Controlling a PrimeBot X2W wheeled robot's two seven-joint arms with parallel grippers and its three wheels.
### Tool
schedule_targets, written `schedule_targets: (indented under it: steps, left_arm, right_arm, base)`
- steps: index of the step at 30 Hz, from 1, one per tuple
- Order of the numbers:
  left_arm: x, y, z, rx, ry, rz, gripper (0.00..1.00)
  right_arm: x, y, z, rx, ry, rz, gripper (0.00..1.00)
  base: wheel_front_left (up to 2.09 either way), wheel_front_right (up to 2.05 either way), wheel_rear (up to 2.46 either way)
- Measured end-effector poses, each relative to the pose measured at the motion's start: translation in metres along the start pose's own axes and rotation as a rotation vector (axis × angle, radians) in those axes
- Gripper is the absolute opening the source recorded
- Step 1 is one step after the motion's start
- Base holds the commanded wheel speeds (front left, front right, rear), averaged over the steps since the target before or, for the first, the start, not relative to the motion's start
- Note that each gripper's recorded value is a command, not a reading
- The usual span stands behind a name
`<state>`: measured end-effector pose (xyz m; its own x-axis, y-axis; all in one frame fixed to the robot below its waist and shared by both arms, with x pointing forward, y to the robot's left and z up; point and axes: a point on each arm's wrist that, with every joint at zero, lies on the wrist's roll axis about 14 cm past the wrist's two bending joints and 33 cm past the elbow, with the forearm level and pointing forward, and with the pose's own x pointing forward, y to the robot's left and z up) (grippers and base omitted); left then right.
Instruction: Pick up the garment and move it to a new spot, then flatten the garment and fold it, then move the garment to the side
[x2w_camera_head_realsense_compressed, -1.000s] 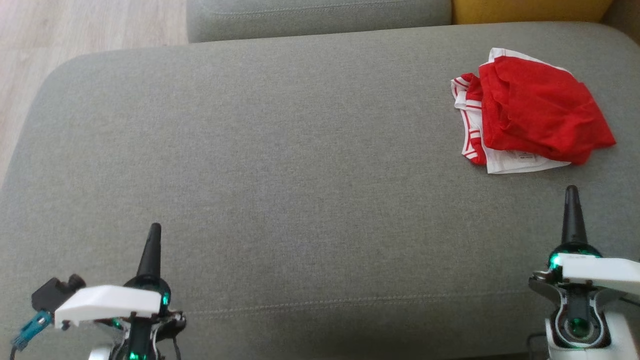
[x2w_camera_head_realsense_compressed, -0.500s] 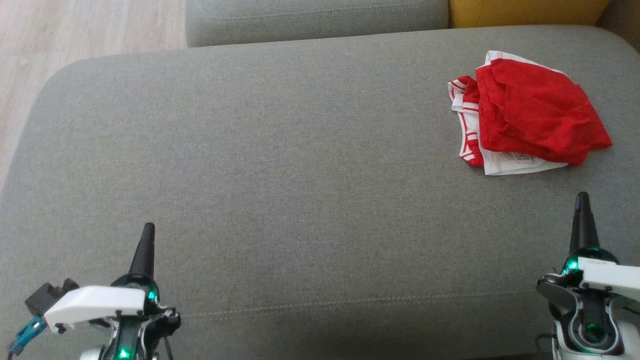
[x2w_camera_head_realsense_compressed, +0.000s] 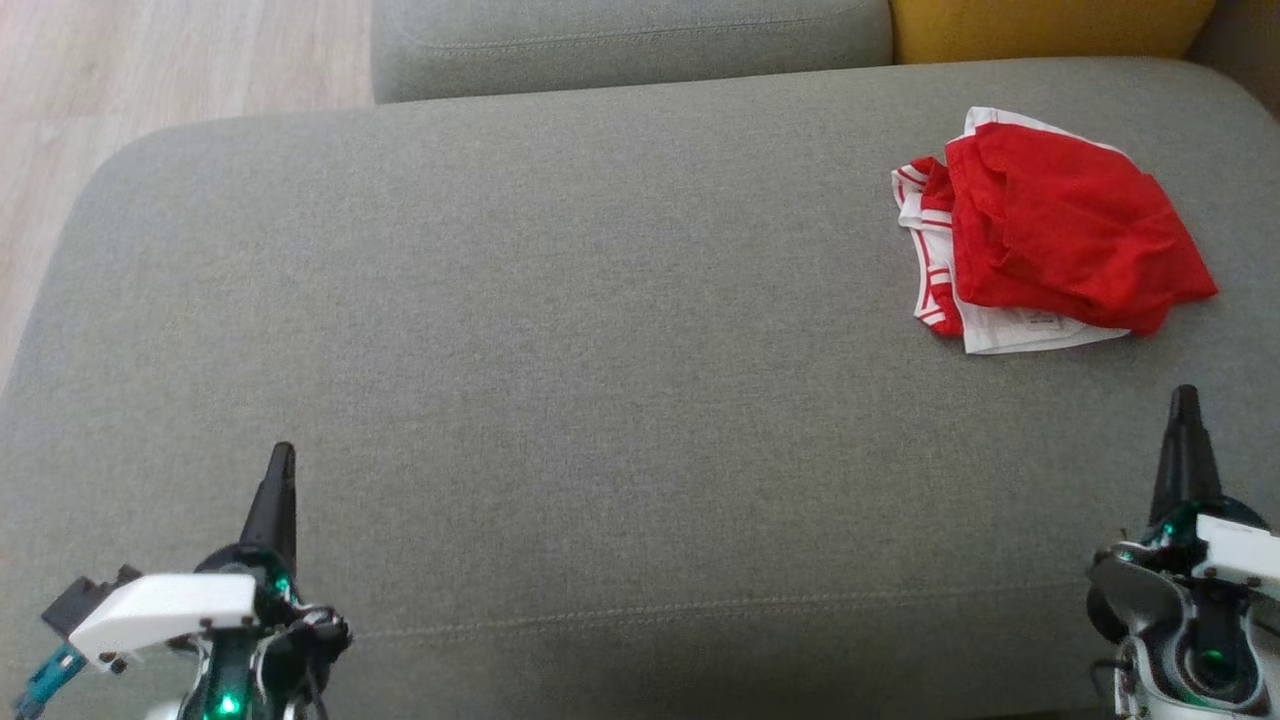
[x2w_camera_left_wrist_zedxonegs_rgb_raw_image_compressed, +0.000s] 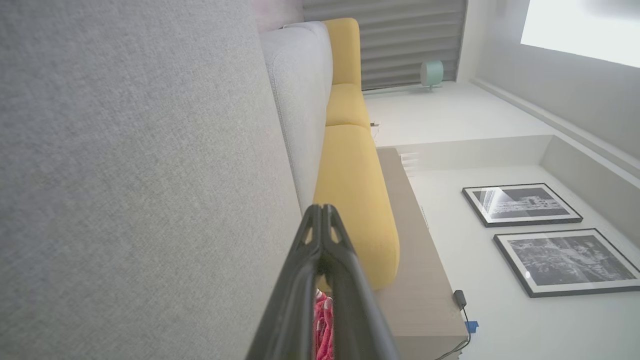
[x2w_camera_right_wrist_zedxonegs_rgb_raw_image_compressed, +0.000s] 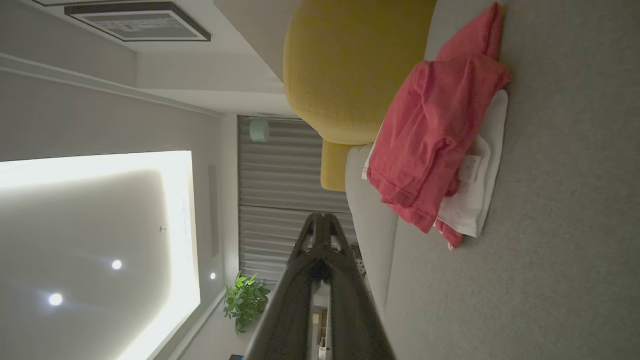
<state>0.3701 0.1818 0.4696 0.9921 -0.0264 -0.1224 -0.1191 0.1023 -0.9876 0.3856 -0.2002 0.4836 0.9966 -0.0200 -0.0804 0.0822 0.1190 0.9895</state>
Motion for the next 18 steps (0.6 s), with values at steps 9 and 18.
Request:
schedule_targets:
  steps: [9,18]
  left_arm:
    - [0.0020,-0.0053,0.0032,-0.087,0.000,-0.021,0.00]
    - [0.0018,-0.0057,0.0053,-0.114,-0.003,-0.025,0.00]
  right_arm:
    - [-0.0034,0.0013,0.0046,0.098,-0.006,0.010,0.00]
    - [-0.0057,-0.0009,0.0064,0.131,-0.010,0.006,0.00]
  base:
    - [0.00,0.00,0.00]
    - [0.00,0.00,0.00]
